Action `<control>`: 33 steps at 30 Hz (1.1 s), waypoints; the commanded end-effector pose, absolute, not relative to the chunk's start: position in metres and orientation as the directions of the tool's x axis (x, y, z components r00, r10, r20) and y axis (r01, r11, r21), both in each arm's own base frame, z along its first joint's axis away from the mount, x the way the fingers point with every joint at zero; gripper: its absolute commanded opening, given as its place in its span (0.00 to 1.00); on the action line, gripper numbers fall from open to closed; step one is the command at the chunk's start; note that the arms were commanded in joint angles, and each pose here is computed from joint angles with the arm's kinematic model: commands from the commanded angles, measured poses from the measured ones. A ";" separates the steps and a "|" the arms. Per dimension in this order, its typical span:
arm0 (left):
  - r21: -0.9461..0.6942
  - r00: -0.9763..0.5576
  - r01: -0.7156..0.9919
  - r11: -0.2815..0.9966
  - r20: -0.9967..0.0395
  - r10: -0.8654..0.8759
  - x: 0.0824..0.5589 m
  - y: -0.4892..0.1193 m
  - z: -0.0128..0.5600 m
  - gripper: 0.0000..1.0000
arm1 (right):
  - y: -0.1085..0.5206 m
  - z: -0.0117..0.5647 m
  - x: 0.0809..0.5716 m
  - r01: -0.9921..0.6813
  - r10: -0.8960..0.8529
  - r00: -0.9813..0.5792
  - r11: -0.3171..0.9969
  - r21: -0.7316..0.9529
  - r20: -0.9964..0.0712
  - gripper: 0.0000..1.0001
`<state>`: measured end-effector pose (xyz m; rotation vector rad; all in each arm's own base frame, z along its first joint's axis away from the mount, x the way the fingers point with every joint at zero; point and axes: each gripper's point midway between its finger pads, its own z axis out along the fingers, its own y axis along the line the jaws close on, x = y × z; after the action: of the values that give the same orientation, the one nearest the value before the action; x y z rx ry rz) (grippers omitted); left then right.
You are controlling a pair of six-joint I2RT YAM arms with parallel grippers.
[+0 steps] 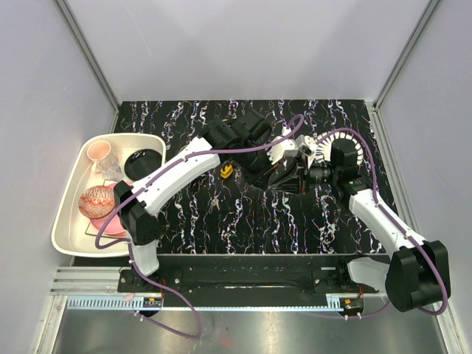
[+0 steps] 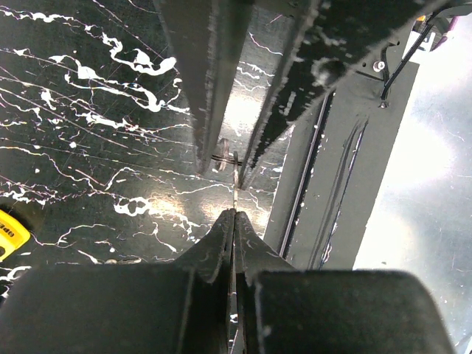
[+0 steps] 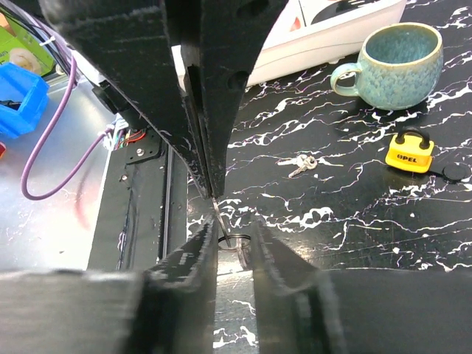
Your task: Unlock with the key
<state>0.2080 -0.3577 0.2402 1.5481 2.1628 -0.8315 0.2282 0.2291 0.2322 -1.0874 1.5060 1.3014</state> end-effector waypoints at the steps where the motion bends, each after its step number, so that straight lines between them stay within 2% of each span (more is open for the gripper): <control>1: -0.265 -0.318 0.946 0.188 -0.638 0.701 0.205 -0.370 0.255 0.00 | 0.232 0.245 0.225 -0.978 -0.074 -0.208 0.034 0.206 -0.975 0.19; 5: -0.267 -0.320 0.945 0.189 -0.636 0.702 0.206 -0.371 0.255 0.00 | 0.232 0.242 0.219 -0.976 -0.085 -0.216 0.003 0.216 -0.973 0.00; 16: -0.253 -0.314 0.948 0.192 -0.651 0.692 0.206 -0.370 0.263 0.00 | 0.230 0.235 0.216 -0.974 -0.109 -0.224 -0.001 0.226 -0.968 0.00; 17: -0.255 -0.315 0.948 0.192 -0.649 0.693 0.205 -0.370 0.262 0.03 | 0.230 0.236 0.216 -0.975 -0.109 -0.223 0.002 0.224 -0.969 0.00; 20: -0.260 -0.314 0.947 0.186 -0.649 0.693 0.204 -0.370 0.262 0.23 | 0.230 0.237 0.220 -0.972 -0.102 -0.233 0.025 0.232 -0.967 0.00; 22: -0.263 -0.310 0.948 0.176 -0.654 0.690 0.203 -0.370 0.264 0.32 | 0.231 0.239 0.222 -0.976 -0.094 -0.219 0.028 0.218 -0.971 0.00; 31: -0.286 -0.319 0.943 0.170 -0.634 0.704 0.202 -0.373 0.253 0.33 | 0.231 0.245 0.218 -0.975 -0.080 -0.224 0.006 0.224 -0.971 0.00; 32: -0.287 -0.317 0.944 0.165 -0.635 0.704 0.202 -0.374 0.253 0.32 | 0.232 0.244 0.218 -0.974 -0.080 -0.227 0.004 0.227 -0.971 0.00; 33: -0.291 -0.319 0.942 0.166 -0.633 0.705 0.202 -0.374 0.252 0.25 | 0.232 0.244 0.218 -0.974 -0.080 -0.227 0.004 0.227 -0.971 0.00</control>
<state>0.2014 -0.3604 0.2406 1.5627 2.1666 -0.8793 0.2187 0.2283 0.2335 -1.1256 1.4944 1.3492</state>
